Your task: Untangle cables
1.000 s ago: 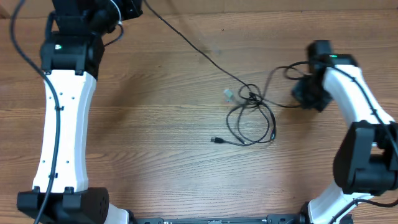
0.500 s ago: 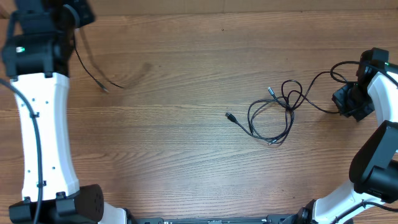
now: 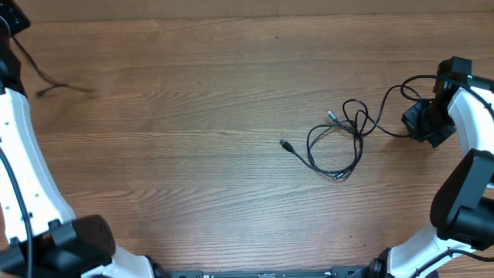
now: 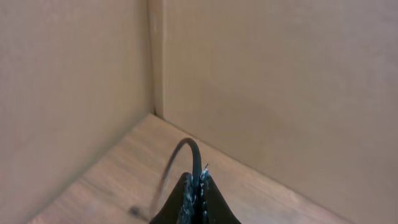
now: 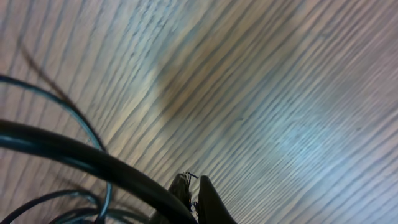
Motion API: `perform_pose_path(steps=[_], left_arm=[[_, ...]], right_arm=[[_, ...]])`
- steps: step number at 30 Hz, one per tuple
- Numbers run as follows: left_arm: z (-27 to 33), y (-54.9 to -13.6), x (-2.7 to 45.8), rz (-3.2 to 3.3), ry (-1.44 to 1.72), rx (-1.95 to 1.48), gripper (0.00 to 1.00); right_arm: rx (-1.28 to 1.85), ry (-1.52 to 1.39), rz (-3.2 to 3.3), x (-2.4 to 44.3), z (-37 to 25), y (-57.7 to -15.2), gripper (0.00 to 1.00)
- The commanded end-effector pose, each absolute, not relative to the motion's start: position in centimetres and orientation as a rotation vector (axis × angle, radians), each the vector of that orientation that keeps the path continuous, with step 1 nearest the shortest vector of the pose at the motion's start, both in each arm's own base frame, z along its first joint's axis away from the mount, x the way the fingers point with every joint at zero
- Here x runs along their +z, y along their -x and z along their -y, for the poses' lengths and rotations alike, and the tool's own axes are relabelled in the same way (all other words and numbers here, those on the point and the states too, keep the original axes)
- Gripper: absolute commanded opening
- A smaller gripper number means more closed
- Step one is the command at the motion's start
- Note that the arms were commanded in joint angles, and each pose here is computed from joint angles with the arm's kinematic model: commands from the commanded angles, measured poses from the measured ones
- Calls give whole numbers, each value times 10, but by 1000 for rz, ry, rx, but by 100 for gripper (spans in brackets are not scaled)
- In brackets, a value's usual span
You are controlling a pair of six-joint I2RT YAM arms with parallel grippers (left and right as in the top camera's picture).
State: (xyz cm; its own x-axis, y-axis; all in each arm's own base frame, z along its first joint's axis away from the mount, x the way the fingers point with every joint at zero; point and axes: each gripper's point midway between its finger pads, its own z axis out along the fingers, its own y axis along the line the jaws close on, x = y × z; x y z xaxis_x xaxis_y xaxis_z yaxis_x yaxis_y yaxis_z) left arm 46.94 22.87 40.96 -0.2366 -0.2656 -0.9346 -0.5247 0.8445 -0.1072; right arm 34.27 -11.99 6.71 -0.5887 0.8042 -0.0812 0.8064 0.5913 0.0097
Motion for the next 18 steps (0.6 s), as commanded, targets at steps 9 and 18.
perform_pose_path(steps=[9, 18], left_arm=[[-232, -554, 265, -2053, 519, -93, 4], [-227, -571, 162, -2193, 683, -225, 4]], right_arm=[[94, -1307, -2778, 68, 87, -354, 5], [97, -1283, -2781, 68, 82, -357, 8]])
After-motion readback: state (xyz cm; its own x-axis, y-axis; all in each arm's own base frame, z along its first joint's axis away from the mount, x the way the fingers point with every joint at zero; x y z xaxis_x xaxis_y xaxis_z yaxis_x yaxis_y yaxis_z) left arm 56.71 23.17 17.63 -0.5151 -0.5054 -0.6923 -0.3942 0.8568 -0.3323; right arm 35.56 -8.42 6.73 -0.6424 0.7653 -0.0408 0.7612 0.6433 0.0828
